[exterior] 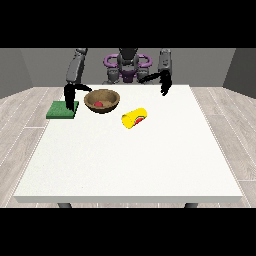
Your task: Pick the cup and pour the ball into the bowl, then pick the bowl and place it on the pad
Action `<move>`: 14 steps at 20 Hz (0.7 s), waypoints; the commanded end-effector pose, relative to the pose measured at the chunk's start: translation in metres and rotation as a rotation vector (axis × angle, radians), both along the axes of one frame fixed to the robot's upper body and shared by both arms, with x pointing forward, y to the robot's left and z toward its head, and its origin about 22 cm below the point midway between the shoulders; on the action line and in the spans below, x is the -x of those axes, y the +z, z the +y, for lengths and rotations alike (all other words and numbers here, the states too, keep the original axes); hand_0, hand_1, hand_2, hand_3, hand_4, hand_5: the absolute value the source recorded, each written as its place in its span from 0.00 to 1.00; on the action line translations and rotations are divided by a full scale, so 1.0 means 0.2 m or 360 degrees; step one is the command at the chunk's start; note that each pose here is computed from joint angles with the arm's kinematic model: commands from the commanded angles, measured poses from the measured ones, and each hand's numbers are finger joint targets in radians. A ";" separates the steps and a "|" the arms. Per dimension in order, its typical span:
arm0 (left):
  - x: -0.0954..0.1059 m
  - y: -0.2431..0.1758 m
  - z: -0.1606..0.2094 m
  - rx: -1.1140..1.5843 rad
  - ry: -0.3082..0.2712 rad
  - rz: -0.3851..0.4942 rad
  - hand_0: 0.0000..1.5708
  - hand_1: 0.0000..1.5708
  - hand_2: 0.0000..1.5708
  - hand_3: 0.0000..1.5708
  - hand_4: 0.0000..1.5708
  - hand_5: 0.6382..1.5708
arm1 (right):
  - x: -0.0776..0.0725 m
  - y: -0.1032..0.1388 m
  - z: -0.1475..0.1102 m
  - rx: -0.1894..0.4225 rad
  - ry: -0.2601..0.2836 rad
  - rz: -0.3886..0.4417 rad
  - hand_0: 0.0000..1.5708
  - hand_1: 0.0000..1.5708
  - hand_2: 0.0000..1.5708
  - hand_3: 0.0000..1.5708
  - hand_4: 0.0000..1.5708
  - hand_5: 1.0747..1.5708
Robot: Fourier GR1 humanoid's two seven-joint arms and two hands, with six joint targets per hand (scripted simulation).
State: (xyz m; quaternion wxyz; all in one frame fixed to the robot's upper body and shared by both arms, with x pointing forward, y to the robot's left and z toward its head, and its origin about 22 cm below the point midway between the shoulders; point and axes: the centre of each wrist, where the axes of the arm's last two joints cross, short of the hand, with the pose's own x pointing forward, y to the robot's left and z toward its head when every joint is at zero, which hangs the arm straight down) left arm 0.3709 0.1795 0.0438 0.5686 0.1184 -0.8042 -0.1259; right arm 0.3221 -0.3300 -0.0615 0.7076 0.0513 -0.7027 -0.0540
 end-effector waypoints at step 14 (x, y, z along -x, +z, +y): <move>0.02 0.12 -0.13 -0.0022 -0.0160 -0.0040 0.00 0.00 0.00 0.00 0.00 0.99 | -0.02 -0.08 0.13 -0.0173 -0.0117 0.0040 0.00 0.00 0.00 0.00 0.15 0.92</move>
